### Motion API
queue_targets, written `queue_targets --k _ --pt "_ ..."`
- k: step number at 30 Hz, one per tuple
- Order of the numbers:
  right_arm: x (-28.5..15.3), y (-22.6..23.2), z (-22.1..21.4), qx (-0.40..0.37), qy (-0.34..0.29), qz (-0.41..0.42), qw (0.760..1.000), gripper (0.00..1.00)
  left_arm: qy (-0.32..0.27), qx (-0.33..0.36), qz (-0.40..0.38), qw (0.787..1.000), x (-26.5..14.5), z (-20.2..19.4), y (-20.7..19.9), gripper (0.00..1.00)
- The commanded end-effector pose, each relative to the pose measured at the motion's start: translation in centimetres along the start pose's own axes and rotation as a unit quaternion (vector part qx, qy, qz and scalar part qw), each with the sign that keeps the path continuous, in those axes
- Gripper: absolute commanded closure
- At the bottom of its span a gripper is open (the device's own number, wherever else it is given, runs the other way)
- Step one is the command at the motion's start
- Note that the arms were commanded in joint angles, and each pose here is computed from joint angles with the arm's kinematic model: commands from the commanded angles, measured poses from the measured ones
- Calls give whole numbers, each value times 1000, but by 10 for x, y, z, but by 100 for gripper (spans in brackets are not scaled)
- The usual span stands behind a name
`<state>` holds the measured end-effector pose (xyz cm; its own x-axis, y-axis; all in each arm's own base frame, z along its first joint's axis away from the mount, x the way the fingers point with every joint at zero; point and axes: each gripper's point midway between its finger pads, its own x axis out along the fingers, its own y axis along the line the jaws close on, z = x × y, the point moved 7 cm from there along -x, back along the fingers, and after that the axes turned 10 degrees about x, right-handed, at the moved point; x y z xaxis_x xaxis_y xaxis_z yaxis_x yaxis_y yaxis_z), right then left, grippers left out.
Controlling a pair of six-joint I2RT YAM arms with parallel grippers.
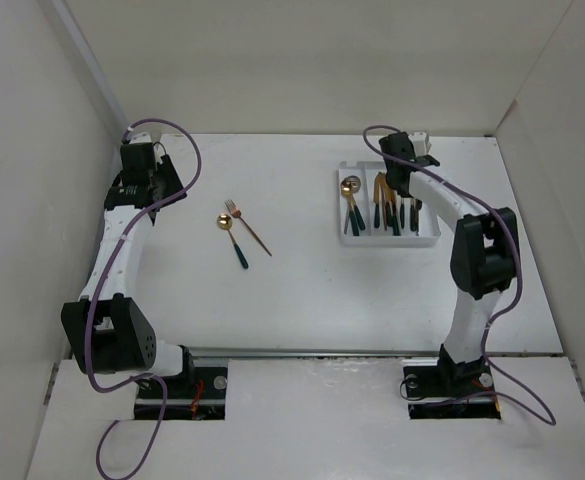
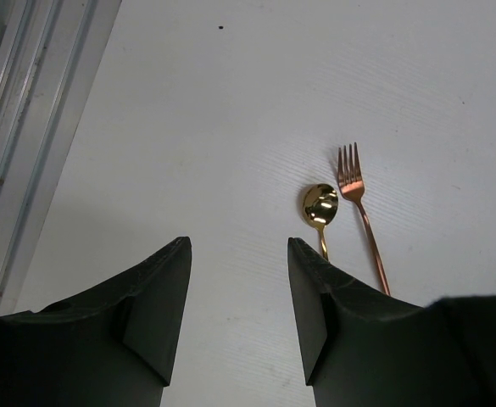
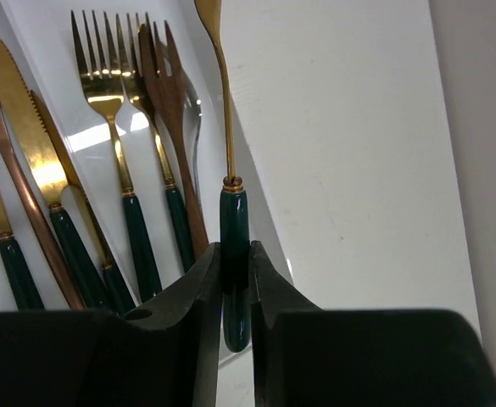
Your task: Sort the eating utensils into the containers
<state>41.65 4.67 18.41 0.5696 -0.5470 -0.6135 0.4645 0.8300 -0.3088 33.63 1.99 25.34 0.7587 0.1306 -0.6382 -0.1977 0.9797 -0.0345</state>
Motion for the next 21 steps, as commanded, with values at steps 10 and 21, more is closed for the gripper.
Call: queue_targets --k 10,21 --pt "36 15 -28 -14 39 -8 999 77 -14 2 4 1000 -1 4 2 54" --pt "0 0 7 34 6 27 999 45 77 -18 -122 989 15 -56 -41 53"
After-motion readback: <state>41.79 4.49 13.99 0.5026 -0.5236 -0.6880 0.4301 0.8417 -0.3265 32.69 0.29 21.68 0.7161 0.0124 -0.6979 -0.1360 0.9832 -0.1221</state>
